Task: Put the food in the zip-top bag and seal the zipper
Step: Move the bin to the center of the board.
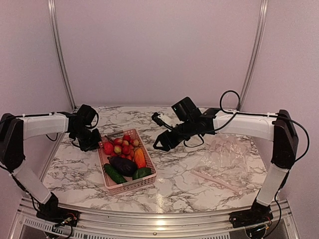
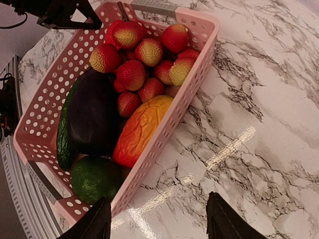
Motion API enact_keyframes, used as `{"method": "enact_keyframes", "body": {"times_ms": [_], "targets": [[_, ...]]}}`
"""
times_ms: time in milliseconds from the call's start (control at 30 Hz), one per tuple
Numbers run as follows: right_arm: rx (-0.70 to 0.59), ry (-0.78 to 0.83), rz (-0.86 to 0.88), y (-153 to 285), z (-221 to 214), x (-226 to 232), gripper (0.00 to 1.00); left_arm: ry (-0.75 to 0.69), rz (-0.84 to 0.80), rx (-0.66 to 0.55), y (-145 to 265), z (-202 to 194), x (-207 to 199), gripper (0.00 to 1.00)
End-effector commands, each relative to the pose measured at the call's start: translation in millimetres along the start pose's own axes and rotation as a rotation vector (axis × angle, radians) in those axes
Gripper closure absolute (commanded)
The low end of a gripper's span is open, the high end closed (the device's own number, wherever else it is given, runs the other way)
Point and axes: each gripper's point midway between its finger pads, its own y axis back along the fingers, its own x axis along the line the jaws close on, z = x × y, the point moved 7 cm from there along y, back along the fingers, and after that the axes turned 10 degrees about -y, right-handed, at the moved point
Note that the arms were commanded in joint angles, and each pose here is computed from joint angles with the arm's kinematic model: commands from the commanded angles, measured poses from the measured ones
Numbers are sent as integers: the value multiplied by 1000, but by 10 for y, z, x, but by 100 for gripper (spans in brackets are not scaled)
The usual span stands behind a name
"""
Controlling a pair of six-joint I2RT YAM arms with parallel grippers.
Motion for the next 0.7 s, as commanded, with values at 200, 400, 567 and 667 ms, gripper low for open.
{"method": "enact_keyframes", "body": {"times_ms": [200, 400, 567, 667], "targets": [[43, -62, 14, -128, 175, 43, 40, -279, -41, -87, -395, 869, -642, 67], [55, -92, -8, -148, 200, -2, 40, -317, -20, -148, -44, 999, -770, 45], [58, -149, -69, -42, 107, -145, 39, -340, 13, -207, 418, 720, -784, 37], [59, -178, -130, 139, 19, -236, 38, -376, 5, -249, 656, 467, -813, 3]]}}
